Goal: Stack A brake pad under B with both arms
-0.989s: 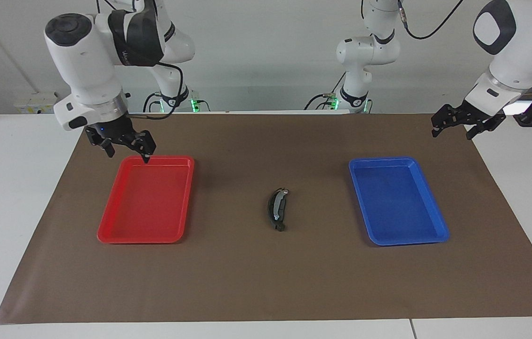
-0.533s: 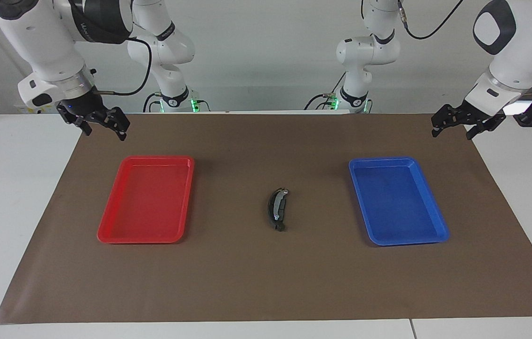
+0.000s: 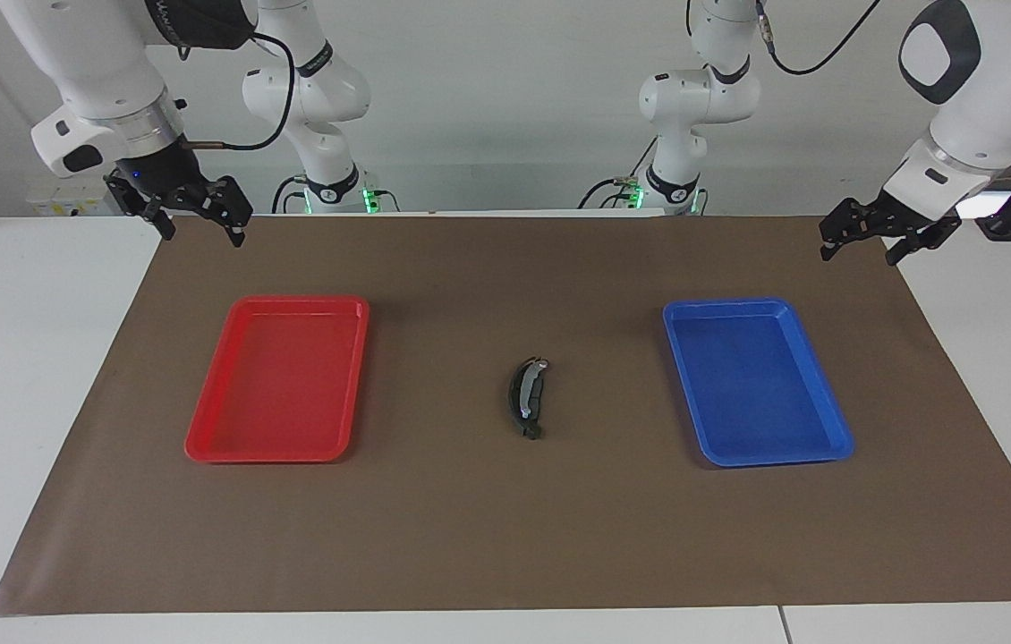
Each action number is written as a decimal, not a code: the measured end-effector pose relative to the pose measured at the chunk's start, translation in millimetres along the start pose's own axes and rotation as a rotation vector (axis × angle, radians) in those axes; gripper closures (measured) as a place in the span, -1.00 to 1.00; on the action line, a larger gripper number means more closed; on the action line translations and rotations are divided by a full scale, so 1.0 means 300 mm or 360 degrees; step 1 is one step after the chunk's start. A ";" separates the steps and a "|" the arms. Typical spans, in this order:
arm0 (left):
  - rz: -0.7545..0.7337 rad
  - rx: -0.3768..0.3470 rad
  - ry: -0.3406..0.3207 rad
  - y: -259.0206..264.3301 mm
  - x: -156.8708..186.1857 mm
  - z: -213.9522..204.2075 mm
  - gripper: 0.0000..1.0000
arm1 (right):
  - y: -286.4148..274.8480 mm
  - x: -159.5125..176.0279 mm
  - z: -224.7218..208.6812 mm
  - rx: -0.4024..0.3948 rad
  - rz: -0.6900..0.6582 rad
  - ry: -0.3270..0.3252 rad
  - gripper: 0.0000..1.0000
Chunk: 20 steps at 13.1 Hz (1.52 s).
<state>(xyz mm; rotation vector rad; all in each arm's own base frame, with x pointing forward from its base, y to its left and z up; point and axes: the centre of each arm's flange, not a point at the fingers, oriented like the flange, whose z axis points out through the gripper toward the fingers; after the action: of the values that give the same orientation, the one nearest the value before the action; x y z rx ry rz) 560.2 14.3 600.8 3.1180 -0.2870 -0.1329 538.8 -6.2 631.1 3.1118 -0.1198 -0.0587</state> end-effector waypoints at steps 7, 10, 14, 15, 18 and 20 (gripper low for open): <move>0.0000 0.0000 0.0000 0.000 0.000 0.000 -1.00 | -0.003 0.000 0.002 0.0000 -0.0050 -0.0007 -1.00; 0.0000 0.0000 0.0000 0.000 0.000 0.000 -1.00 | -0.003 -0.001 0.005 0.0001 -0.0050 -0.0014 -1.00; 0.0000 0.0000 0.0000 0.000 0.000 0.000 -1.00 | -0.010 -0.001 0.012 0.0002 -0.0055 -0.0021 -1.00; 0.0000 0.0000 0.0000 0.000 0.000 0.000 -1.00 | -0.011 -0.001 0.013 0.0001 -0.0057 -0.0022 -1.00; 0.0000 0.0000 0.0000 0.000 0.000 0.000 -1.00 | -0.013 -0.002 0.015 0.0001 -0.0058 -0.0024 -1.00; 0.0000 0.0000 0.0000 0.000 0.000 0.000 -1.00 | -0.013 -0.002 0.016 0.0001 -0.0058 -0.0025 -1.00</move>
<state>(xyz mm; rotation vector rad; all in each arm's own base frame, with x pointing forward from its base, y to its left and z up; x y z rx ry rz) 560.2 14.3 600.8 3.1180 -0.2871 -0.1329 538.4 -2.4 626.3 3.1149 -0.0634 -0.0838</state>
